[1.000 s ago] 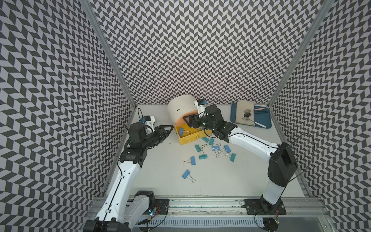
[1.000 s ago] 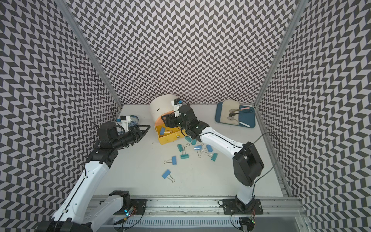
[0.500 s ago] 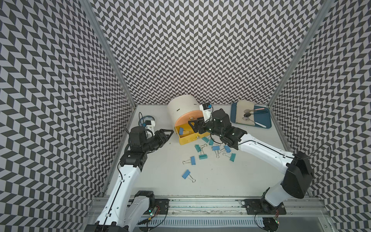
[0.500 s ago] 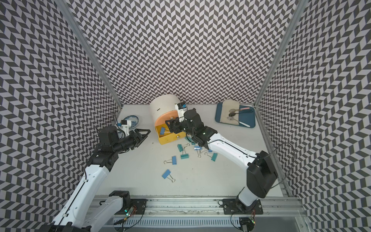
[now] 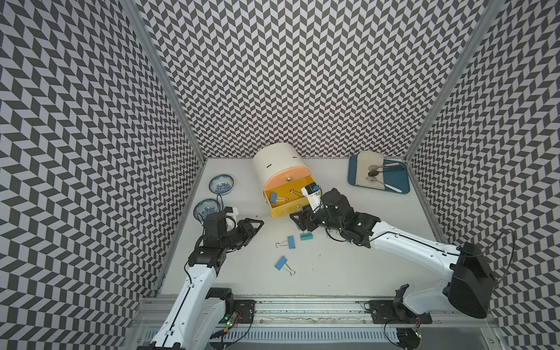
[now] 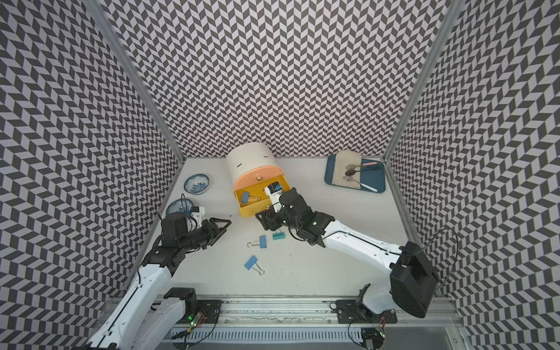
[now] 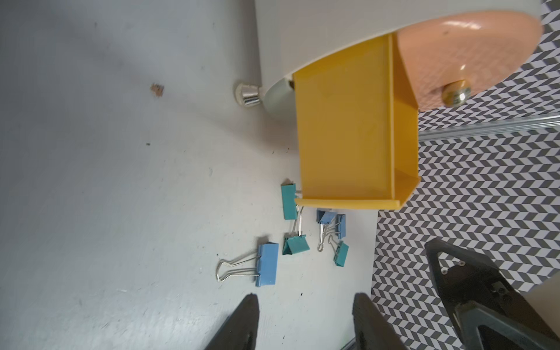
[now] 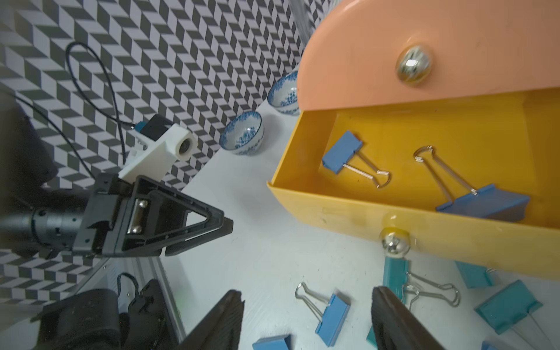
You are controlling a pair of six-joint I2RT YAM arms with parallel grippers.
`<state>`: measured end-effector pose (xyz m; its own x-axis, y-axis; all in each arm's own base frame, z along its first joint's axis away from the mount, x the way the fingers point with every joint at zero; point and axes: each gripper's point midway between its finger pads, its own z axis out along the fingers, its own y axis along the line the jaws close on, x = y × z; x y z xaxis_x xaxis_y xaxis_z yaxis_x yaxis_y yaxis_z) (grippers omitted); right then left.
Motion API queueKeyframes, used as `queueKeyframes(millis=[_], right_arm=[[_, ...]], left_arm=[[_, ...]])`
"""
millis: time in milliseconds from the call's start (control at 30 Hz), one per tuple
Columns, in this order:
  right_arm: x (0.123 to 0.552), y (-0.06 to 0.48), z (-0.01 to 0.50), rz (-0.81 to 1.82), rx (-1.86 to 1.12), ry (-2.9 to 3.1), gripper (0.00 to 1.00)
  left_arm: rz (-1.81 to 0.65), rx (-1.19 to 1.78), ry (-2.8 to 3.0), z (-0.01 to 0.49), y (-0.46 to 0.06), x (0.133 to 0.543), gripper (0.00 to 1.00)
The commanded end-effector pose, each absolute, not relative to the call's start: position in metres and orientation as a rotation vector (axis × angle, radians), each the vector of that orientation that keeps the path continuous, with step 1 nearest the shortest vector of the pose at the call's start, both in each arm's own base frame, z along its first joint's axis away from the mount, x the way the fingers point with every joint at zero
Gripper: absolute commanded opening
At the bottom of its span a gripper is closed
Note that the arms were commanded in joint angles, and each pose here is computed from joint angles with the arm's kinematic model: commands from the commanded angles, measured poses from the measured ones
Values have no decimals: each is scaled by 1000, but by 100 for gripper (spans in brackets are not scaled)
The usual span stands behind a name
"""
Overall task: Put the binder clips in the drawer according to color
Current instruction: Pick up the binder clip at the center of the board.
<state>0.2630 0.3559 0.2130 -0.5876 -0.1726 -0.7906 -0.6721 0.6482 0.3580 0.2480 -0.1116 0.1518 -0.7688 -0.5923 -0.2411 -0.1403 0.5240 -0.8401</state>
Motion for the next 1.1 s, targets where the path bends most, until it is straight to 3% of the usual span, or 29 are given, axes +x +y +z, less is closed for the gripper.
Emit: queueKeyframes(millis=[0,367,1067], right_arm=[[235,360,209,883,-749,2109,70],[173,382,153,860,-978,2212,70],[143,403,80,688,-1196,2316,75]], left_arm=[[-1187,-599,2241,145,-111,244,54],[-1151,-626,2299,117,-109,233,53],[-1129,-704,2335,88,-105,224,53]])
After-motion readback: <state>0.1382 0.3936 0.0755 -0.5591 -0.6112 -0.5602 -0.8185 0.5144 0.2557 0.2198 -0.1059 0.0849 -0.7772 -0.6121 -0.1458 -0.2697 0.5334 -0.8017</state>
